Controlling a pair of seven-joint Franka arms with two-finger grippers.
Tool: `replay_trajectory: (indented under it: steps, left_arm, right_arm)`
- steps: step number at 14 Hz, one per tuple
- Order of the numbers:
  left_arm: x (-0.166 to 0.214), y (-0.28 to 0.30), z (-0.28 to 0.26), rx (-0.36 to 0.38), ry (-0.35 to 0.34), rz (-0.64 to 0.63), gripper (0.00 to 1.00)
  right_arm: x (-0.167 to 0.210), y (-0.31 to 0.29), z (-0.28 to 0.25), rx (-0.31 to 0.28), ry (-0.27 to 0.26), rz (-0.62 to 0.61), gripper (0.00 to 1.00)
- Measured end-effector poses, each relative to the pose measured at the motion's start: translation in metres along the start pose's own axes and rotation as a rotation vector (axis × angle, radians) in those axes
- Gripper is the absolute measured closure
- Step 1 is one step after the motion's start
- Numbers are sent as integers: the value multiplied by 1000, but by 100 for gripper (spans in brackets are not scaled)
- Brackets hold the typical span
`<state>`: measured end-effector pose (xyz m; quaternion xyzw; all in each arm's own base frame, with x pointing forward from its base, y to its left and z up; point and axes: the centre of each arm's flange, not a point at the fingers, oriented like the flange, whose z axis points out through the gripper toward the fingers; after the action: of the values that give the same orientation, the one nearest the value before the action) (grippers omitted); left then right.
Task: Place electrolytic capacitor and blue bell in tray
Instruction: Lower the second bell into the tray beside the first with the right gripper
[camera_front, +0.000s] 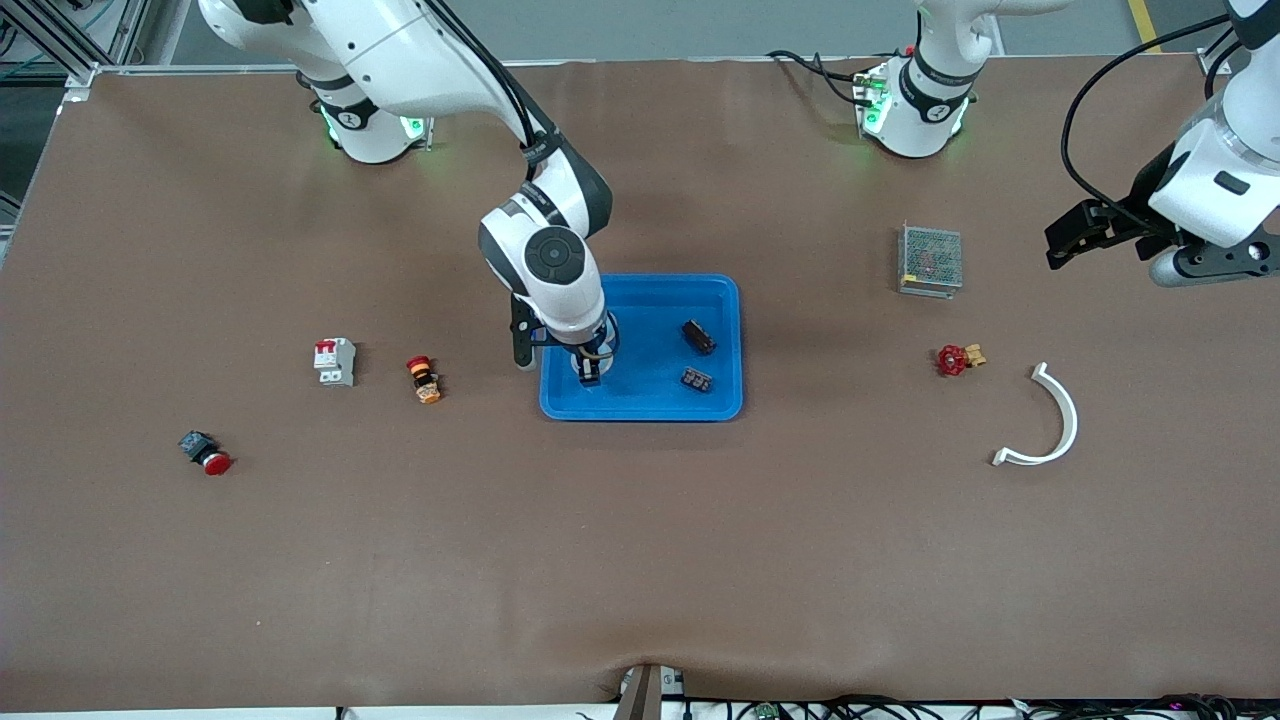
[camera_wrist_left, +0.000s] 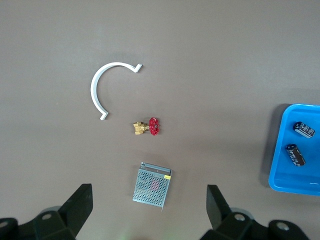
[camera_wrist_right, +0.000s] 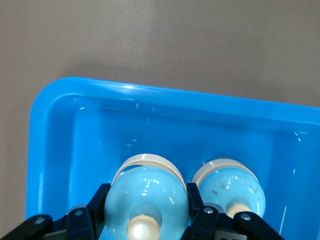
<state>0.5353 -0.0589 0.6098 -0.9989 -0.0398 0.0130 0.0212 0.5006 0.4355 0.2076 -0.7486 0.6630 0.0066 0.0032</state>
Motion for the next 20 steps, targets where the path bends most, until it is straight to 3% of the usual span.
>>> replay_trajectory:
  steps: [20]
  left_arm:
    - [-3,-4,-6,-19,0,-5,0]
  right_arm:
    - [-4,-27,26,54,10,-19,34]
